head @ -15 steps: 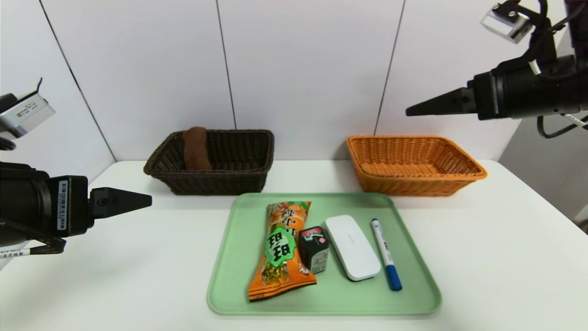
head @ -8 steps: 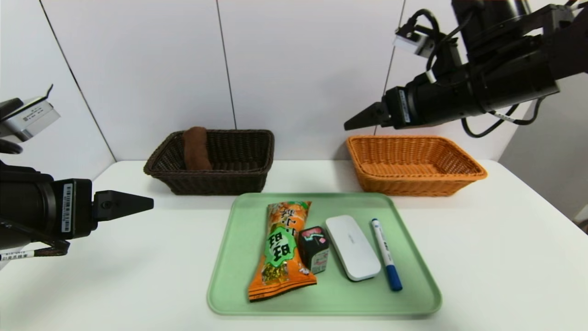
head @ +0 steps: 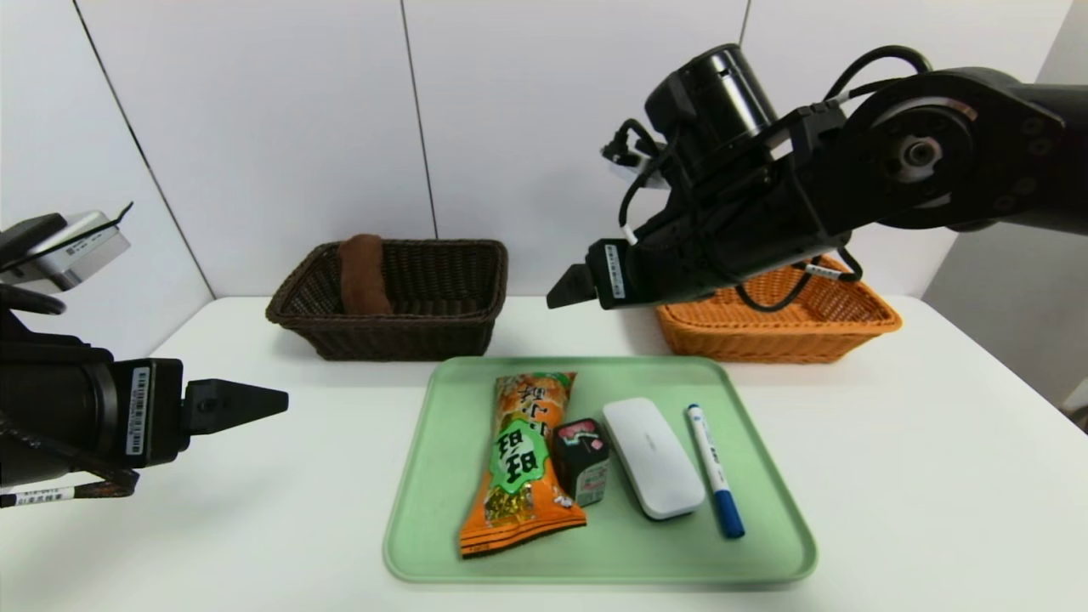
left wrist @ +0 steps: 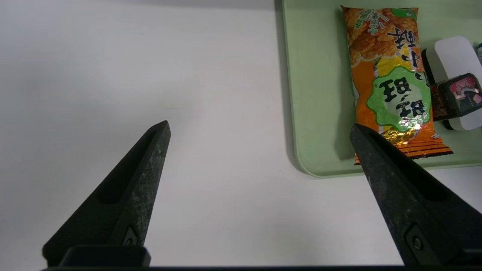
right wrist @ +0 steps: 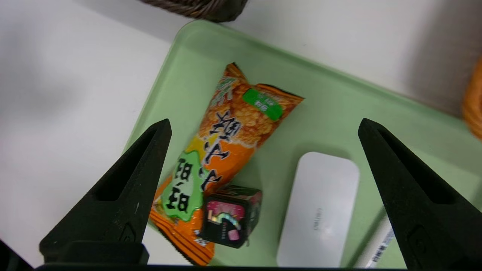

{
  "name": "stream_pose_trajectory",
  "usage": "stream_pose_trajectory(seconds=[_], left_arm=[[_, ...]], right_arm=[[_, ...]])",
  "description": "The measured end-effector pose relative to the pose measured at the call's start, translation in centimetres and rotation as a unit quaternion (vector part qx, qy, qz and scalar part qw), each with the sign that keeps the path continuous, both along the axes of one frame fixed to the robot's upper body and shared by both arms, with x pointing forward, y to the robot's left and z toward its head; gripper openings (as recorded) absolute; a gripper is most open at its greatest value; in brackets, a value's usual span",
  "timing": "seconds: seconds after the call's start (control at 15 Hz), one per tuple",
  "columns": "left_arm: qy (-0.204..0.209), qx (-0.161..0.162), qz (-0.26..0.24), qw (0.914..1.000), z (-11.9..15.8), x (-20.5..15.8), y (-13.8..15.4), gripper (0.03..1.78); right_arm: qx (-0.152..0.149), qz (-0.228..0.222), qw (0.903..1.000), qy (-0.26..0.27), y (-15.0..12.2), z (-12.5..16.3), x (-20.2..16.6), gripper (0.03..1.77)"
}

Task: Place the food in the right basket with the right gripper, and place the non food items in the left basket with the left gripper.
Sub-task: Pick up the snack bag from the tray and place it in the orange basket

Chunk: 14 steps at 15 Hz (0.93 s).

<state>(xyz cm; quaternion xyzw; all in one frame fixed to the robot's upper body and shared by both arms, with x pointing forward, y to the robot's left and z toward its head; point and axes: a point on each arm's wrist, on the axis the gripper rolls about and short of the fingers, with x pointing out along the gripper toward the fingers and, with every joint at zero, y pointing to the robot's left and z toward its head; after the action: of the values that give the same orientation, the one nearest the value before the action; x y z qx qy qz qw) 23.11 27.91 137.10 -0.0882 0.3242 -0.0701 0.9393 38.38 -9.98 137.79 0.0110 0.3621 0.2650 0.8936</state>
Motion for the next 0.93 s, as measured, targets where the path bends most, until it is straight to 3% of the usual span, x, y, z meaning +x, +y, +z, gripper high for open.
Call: stream_pose_trajectory(seconds=[0.47, 0.93], left_arm=[[0.008, 0.002, -0.002, 1.0000, -1.3, 0.2, -0.1, 1.69], [0.020, -0.015, -0.028, 0.9993, -1.7, -0.1, -0.2, 1.69]], right_arm=[[-0.036, 0.024, 0.9987, 0.026, 4.3, -3.3, -0.9, 1.71], [-0.079, 0.002, 0.9962, 0.037, 6.6, -6.2, -0.7, 1.71]])
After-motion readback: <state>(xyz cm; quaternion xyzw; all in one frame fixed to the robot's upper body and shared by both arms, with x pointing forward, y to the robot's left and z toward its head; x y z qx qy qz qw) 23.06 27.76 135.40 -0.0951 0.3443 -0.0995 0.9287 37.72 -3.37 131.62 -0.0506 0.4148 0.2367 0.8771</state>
